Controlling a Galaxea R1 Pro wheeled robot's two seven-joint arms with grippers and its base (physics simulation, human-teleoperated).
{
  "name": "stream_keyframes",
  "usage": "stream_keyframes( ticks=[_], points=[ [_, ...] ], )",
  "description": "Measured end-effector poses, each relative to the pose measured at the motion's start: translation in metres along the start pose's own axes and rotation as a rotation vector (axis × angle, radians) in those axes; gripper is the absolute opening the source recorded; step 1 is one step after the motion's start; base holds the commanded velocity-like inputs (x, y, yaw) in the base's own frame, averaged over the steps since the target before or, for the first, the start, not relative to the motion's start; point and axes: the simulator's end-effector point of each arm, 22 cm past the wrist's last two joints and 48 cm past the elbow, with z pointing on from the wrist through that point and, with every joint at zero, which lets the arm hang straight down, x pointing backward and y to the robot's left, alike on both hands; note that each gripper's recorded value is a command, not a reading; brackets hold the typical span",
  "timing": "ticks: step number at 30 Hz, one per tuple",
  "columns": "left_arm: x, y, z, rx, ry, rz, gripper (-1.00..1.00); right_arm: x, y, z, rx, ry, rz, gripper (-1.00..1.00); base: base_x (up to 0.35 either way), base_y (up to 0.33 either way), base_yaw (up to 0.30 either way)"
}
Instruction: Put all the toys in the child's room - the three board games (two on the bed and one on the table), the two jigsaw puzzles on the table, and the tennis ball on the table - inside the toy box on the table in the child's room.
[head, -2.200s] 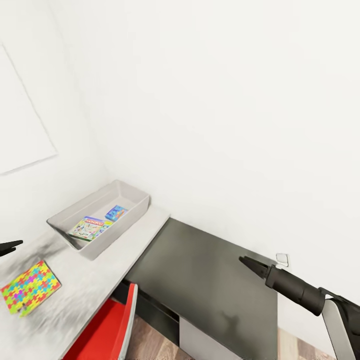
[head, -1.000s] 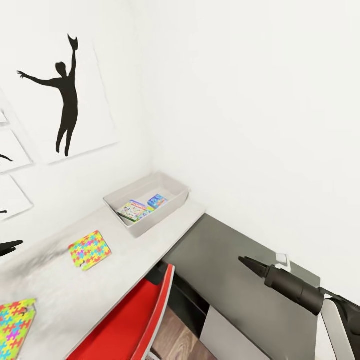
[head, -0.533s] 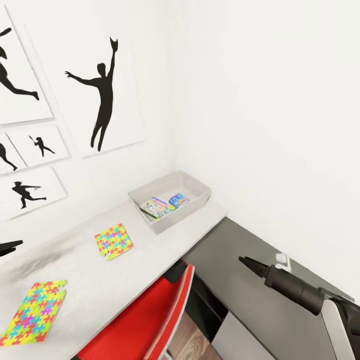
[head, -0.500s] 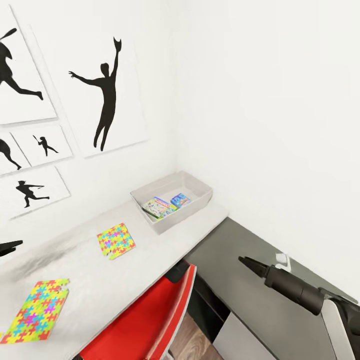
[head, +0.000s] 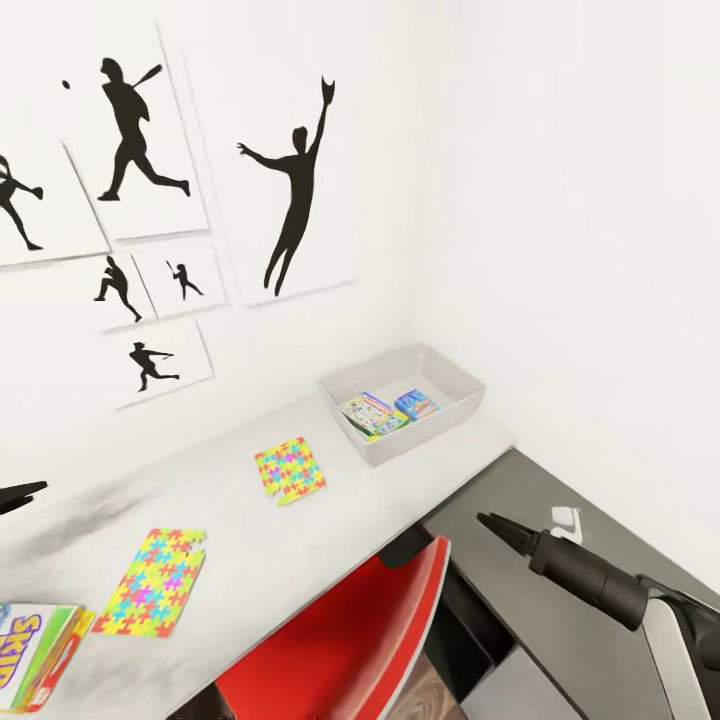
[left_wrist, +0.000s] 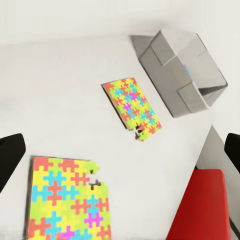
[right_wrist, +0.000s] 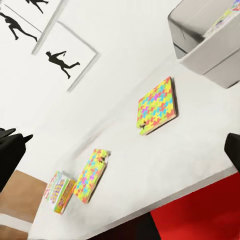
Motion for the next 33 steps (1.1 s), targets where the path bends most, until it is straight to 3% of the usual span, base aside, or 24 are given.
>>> stream_keyframes(
  ticks=[33],
  points=[
    [0.0013, -0.0009, 0.0021, 0.005, -0.001, -0.007, 1.00, 0.0001, -0.0004, 0.0001, 0.002, 0.000, 0.000, 1.00, 0.000, 0.001, 0.286]
  ],
)
